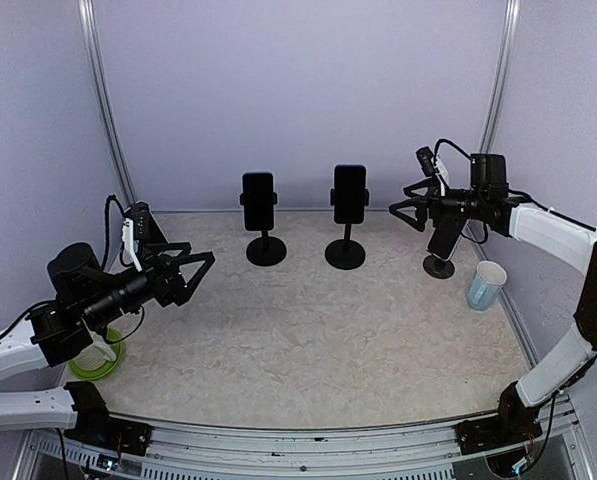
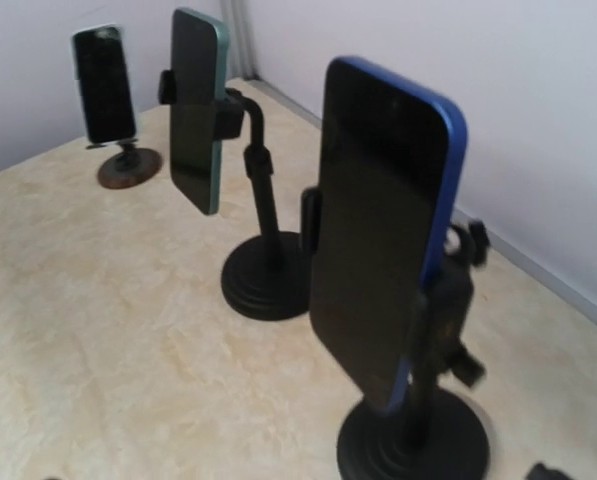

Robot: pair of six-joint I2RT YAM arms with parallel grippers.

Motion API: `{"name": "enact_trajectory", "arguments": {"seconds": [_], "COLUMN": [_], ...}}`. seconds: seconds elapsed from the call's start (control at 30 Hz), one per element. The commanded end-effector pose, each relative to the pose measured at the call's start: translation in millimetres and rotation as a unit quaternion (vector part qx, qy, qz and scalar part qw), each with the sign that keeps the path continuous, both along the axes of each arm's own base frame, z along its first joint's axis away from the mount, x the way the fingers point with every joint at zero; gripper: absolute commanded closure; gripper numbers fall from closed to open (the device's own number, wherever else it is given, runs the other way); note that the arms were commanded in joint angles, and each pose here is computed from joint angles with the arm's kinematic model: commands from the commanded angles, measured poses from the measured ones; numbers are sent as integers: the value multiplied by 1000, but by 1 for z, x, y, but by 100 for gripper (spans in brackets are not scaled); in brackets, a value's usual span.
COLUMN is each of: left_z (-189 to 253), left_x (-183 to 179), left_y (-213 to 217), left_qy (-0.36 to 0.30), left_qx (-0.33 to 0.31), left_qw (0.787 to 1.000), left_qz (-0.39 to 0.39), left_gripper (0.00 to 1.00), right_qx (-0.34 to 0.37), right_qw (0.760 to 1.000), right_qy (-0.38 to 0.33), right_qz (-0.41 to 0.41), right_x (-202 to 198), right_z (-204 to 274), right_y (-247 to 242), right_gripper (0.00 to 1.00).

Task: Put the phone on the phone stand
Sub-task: Reset both arms

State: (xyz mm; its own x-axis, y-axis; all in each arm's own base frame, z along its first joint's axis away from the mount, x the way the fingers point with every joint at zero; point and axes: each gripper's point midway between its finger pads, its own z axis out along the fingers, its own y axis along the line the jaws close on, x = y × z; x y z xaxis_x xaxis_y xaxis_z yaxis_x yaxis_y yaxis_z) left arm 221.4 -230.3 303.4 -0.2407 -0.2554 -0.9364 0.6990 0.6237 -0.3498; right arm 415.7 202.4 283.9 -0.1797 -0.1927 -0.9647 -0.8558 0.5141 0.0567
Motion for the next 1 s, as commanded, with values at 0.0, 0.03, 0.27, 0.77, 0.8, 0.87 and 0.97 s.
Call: {"name": "enact_trajectory", "arguments": {"seconds": [0.0,0.03,0.27,0.77,0.8,0.87,0.97], "left_z": [-13,-15,-48,-125,-127,-130,-131], "left_x": [14,16,27,48,49,47,45], "left_y": [18,21,36,95,99,106,114], "left_qy": [6,5,-4,59,58,44,17], "left_qx": [15,19,63,87,86,81,72], "left_qw": [998,997,990,962,960,958,959], "left_qz": [67,77,126,250,260,270,275], "left_gripper": [1,2,3,1,1,1,1], "right_qx": [12,13,33,29,27,22,21], "right_qw": [996,995,987,962,960,960,953], "right_qy": [-23,-22,26,75,80,84,89], "right_qz": [-89,-98,-154,-261,-268,-268,-289], "right_x": [-16,-22,-61,-96,-96,-99,-101], "right_z": [19,19,-13,-94,-99,-107,-117], "right_y": [-17,-19,-34,-74,-76,-77,-84], "right_gripper": [0,0,0,0,0,0,0]}}
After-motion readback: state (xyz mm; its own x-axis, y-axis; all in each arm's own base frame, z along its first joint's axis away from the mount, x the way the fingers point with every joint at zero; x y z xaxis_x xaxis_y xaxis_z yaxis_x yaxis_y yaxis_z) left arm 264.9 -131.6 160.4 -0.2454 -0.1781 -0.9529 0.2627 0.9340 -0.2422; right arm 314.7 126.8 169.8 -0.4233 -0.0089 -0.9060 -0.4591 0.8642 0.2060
